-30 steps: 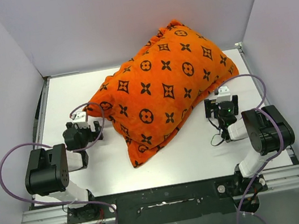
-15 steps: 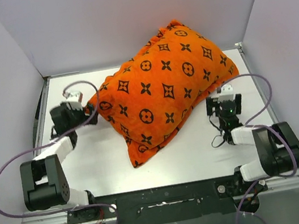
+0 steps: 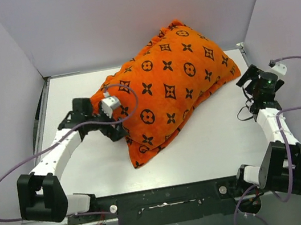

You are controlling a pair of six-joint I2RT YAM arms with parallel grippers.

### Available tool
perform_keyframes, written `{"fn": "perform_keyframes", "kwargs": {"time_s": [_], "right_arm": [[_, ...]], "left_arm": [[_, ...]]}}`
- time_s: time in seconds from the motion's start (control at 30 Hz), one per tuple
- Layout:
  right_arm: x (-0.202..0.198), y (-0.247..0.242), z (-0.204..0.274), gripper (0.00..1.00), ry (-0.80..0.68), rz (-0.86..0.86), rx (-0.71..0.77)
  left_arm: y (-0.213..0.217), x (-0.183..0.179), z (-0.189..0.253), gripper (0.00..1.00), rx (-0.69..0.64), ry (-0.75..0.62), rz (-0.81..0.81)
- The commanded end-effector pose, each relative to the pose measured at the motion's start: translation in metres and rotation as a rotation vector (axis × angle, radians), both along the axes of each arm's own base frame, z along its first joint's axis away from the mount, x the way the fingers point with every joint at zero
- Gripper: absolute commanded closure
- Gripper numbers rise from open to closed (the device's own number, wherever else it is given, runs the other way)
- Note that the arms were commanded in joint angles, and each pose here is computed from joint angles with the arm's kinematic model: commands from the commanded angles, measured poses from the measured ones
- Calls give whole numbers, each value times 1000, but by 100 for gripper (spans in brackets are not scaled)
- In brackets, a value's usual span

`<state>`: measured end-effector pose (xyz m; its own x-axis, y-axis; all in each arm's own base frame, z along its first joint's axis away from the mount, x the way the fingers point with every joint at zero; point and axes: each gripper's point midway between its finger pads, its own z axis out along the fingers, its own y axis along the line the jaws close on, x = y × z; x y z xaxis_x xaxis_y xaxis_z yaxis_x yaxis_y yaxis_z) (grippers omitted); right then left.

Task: Remove the pillowcase from the pillow
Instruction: Adjust the pillow at the center of the board.

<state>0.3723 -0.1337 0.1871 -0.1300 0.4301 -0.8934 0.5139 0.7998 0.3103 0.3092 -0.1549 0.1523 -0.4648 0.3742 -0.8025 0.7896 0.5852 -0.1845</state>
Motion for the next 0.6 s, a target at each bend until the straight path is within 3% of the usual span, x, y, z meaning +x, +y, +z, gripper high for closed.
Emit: {"fn": "perform_keyframes", "kwargs": {"time_s": [0.0,0.17,0.37,0.5,0.57], "right_arm": [[1,-1,-7,2,53,-13,27],[15,6,-9,2,74,81,-3],[33,13,-22,2,226,156,-45],[52,30,-18,2,272,212,-170],[60,35,-16,2,263,219,-184]], "left_arm": [[-41,-68,-17,2,40,60,-221],[-68,-97,-65,2,139,103,-286],[-79,-76,-105,2,289,18,-232],[-84,-65,-117,2,354,66,-211],[-83,-63,-122,9,374,77,-211]]}}
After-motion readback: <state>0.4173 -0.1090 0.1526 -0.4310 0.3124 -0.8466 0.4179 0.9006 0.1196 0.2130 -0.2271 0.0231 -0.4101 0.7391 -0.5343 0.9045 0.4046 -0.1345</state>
